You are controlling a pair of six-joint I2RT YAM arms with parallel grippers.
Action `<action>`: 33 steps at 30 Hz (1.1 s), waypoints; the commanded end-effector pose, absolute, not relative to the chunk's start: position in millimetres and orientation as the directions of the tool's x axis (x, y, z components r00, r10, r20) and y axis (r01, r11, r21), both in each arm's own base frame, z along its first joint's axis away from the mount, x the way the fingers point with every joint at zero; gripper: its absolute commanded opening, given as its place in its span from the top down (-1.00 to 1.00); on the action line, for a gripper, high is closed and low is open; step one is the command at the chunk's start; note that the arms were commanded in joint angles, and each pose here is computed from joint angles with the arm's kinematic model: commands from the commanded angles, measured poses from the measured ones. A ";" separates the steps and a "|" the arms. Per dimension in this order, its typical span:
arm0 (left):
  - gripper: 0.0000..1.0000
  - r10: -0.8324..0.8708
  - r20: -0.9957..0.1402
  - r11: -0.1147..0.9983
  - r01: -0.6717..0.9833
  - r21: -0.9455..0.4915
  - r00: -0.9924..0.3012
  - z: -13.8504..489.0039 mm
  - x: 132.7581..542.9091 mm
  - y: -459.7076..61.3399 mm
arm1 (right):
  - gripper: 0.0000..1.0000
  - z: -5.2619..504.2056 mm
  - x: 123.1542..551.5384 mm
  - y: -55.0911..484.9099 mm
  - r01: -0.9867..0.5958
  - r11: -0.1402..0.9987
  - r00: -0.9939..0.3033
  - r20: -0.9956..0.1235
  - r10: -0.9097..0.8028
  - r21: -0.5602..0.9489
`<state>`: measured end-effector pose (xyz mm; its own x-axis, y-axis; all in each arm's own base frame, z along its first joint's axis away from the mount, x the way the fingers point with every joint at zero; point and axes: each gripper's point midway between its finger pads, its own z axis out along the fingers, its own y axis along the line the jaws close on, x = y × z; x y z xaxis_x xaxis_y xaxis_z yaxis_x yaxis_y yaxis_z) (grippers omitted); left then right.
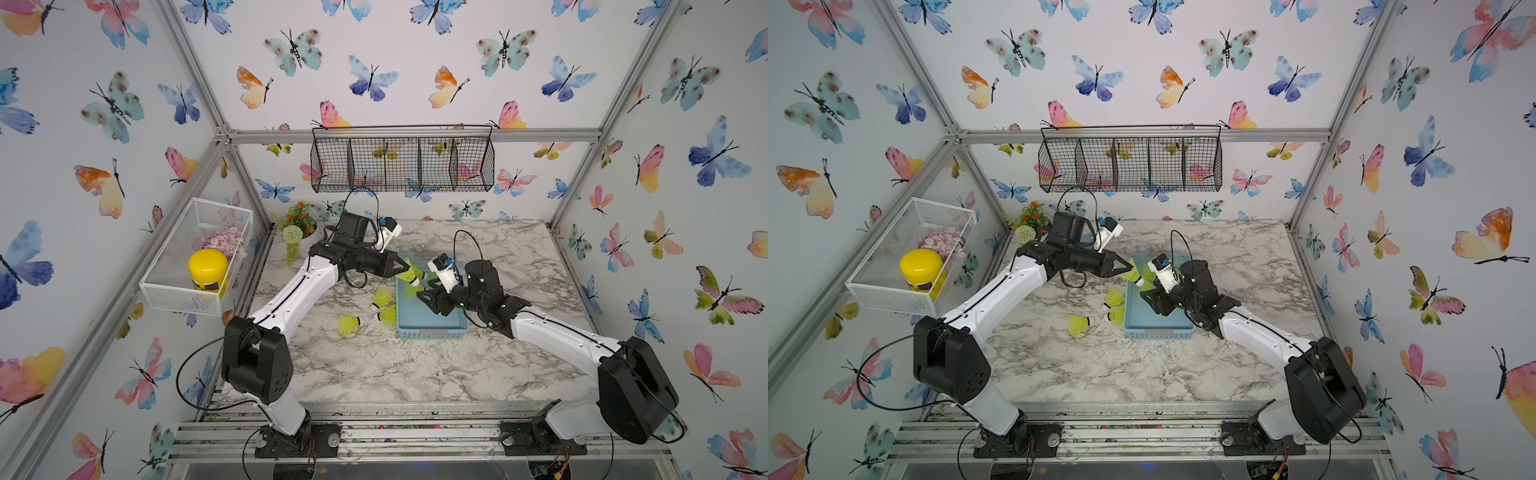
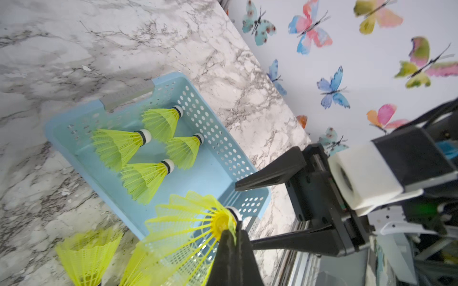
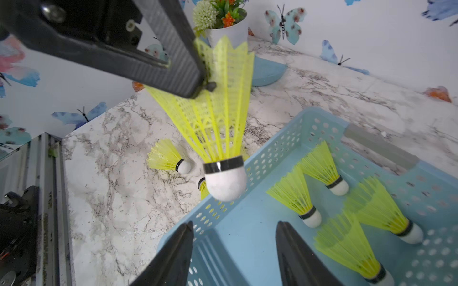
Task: Put the shuttlecocks into the storage box
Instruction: Place the shuttlecock in the storage box.
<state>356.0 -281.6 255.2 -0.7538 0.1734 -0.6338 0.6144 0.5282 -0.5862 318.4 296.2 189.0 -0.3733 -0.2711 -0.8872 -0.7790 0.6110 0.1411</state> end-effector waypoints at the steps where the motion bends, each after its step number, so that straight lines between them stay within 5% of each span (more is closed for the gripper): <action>1: 1.00 -0.063 -0.586 0.512 0.478 -0.714 -0.808 278.8 365.8 -280.8 | -0.28 188.5 331.7 268.0 -0.671 0.738 -0.379 -0.889 -0.258 0.072; 13: 1.00 -0.263 -0.428 0.479 0.268 -0.836 -0.865 242.5 348.9 -306.6 | -0.30 165.1 349.7 191.3 -0.463 0.869 -0.539 -0.834 -0.118 0.176; 33: 1.00 -0.256 -0.330 0.552 0.143 -0.821 -0.909 161.5 349.5 -368.5 | -0.18 127.3 340.4 174.9 -0.435 0.822 -0.681 -0.732 -0.033 0.368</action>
<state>341.5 -362.1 158.9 -0.9230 -0.2217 -0.3146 0.1423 0.5629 -0.8142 345.9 172.0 136.6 -0.6503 -0.0387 -0.7587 -0.4330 0.8395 0.3283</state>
